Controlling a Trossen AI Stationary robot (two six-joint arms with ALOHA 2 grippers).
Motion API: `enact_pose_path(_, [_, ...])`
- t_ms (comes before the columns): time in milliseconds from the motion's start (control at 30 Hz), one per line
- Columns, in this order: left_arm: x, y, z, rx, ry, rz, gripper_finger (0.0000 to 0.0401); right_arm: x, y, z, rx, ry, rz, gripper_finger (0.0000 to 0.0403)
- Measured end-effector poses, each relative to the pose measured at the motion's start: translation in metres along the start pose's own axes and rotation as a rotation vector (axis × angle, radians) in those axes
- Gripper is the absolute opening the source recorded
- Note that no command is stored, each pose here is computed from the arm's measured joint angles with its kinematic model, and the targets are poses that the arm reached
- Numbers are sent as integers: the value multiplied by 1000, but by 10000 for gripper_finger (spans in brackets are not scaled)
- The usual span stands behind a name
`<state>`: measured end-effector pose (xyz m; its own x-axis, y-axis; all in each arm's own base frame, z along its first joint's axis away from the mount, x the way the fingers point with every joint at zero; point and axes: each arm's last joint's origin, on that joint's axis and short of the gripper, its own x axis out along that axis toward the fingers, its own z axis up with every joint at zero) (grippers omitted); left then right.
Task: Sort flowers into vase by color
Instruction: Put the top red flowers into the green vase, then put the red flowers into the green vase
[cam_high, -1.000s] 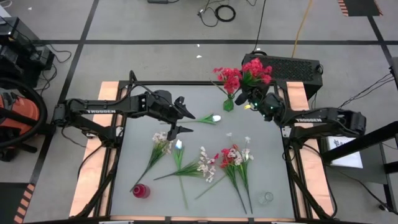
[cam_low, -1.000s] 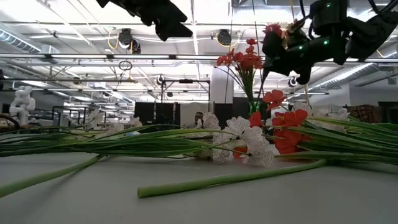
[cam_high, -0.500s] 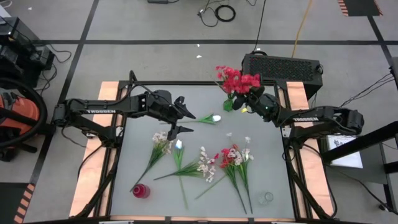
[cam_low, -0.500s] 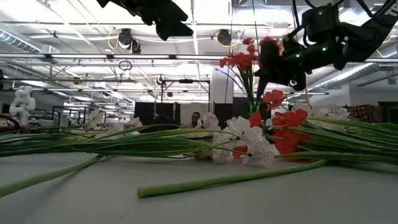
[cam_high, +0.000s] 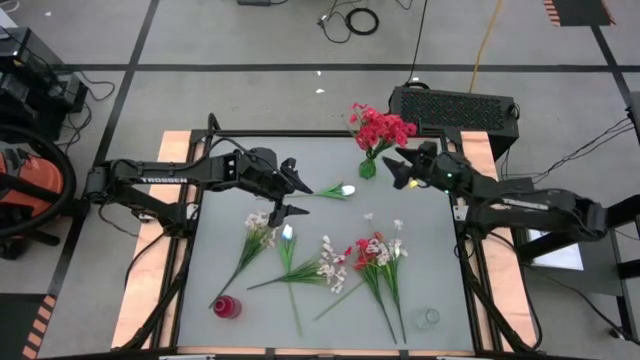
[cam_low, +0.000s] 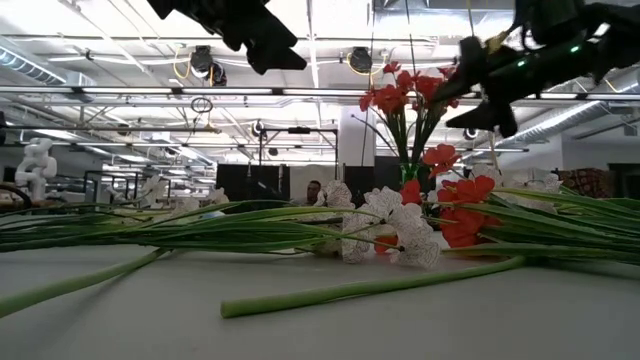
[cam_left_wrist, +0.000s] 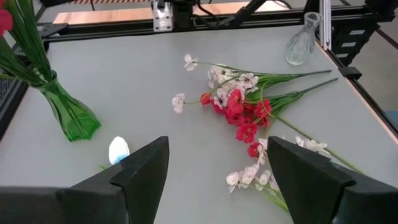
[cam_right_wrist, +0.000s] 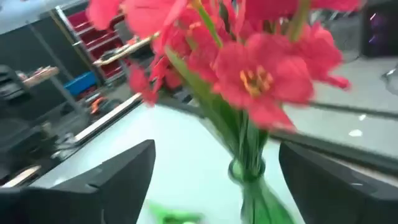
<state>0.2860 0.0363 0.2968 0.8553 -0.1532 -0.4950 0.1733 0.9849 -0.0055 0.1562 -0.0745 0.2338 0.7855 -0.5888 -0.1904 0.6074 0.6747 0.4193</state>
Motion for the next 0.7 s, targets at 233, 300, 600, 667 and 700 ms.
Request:
enact_pose_path(233, [0, 0, 0, -12, 2, -3, 276, -41, 25, 21, -2, 154, 85, 329])
enact_pose_path(300, [0, 0, 0, -28, 2, -4, 276, -49, 38, 29, -3, 190, 136, 325])
enact_pose_path(600, [3, -10, 1, -37, 3, -35, 276, -57, 86, 28, -28, 529, 155, 315])
enact_pose_path(667, [3, -14, 1, -30, 4, -42, 276, -55, 99, 20, -28, 592, 161, 315])
enact_pose_path(700, [4, -15, 2, -28, 5, -45, 276, -54, 107, 15, -30, 620, 171, 315])
